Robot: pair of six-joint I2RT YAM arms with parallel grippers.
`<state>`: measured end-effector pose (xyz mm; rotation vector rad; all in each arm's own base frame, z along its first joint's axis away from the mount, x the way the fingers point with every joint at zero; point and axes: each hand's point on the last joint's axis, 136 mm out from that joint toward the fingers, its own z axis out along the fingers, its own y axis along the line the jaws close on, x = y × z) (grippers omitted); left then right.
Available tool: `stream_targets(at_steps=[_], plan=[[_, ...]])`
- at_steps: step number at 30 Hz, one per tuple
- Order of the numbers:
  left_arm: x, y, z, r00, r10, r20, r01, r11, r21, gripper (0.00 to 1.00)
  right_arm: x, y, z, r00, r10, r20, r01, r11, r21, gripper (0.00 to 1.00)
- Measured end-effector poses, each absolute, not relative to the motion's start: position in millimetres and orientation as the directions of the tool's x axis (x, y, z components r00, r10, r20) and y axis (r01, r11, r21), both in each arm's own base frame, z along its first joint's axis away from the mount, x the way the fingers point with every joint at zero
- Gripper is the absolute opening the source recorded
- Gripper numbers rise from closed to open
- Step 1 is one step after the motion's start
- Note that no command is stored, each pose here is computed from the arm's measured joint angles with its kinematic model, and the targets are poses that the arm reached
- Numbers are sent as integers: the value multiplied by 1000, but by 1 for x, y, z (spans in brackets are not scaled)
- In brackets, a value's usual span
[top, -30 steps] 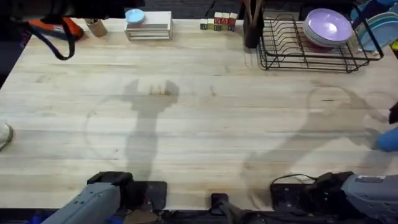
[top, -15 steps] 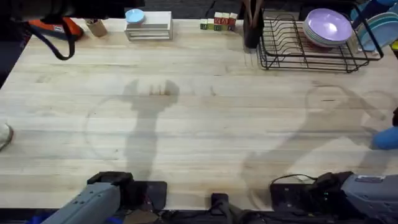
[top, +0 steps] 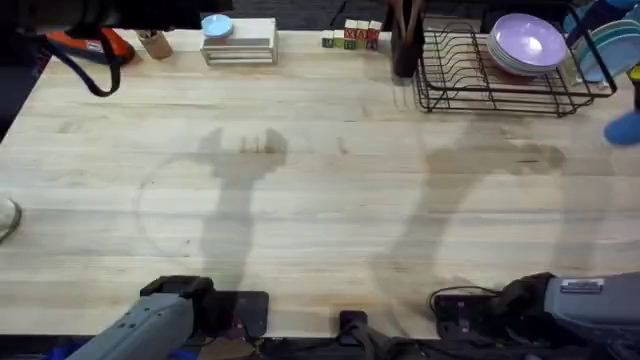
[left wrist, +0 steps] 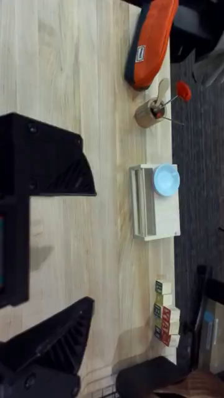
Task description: Pick up the cup on the table and put them onto the rack.
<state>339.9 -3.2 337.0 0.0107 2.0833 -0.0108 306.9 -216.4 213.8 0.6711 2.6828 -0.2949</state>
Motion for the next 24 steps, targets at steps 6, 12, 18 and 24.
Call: stream_targets(at_steps=[6, 12, 18, 24], plan=[[340, -3, 337, -490, 3, -872, 12, 1000, -3, 994, 351, -180, 261, -819, 268, -507, 376, 919, -121, 29], [340, -3, 337, -490, 3, -872, 12, 1000, -3, 994, 386, -136, 288, -794, 140, -591, 262, 957, -126, 29], [340, -3, 337, -490, 3, -872, 12, 1000, -3, 994, 410, -88, 296, -774, 30, -632, 142, 982, -128, 31], [340, -3, 337, -490, 3, -872, 12, 1000, -3, 993, 433, -43, 299, -741, -61, -668, 36, 991, -131, 30]])
